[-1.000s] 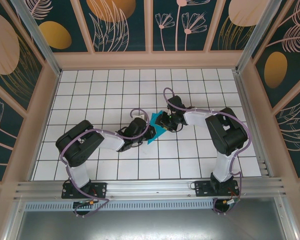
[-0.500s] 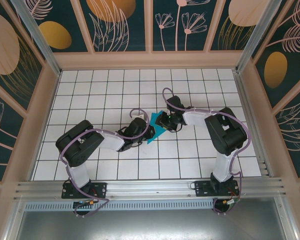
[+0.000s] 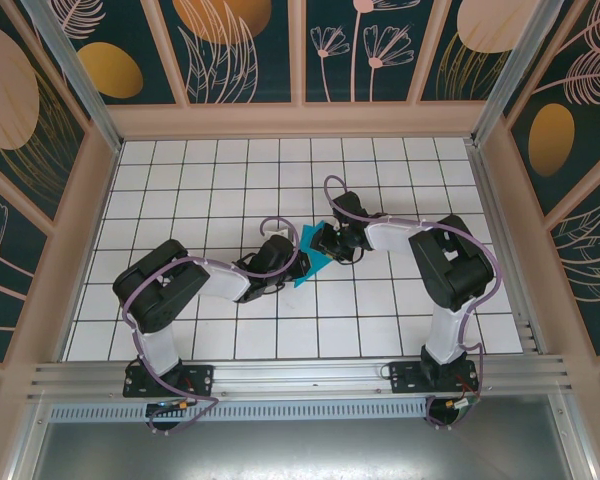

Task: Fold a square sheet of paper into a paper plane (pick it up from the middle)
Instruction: Fourth fold the wing at the center of the table.

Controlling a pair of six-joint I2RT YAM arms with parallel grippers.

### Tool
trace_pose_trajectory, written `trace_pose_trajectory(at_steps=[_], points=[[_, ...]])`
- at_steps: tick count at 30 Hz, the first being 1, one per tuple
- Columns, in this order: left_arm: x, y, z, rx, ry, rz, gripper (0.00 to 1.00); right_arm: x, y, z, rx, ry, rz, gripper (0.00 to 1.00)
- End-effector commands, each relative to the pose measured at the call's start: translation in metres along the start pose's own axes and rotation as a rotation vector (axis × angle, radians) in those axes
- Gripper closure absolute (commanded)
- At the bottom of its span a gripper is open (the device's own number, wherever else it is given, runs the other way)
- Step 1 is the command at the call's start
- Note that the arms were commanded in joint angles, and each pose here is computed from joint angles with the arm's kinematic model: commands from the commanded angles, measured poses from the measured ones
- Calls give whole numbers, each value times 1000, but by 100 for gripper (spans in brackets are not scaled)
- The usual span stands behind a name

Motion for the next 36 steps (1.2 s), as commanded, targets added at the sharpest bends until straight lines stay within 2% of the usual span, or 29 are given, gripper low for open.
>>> trace_pose_trajectory(at_steps=[1,16,22,28,32,36], points=[[4,1,7,-5,-60,12,88,63,39,-117,62,541,83,61],[10,7,11,-10,-77,54,88,63,40,-115,62,531,90,62],[10,12,18,-14,-137,93,91,56,36,-101,60,478,86,61],[11,21,27,-4,-187,152,100,28,16,-57,38,297,57,62],[10,28,33,4,-197,189,100,-5,0,-10,-39,127,9,62],[10,33,36,15,-202,216,100,-46,-23,20,-102,-46,-66,60]])
Point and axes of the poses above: each hand's point on the last joint's axis, 136 mm out from that joint toward the fingers, its own x axis out along the fingers, its own z axis along the line the jaws close on, y = z × x, the point moved 10 cm from there along -x, back along the fingers, and after that the axes turned 7 degrees about x, right-handed, at the moved point
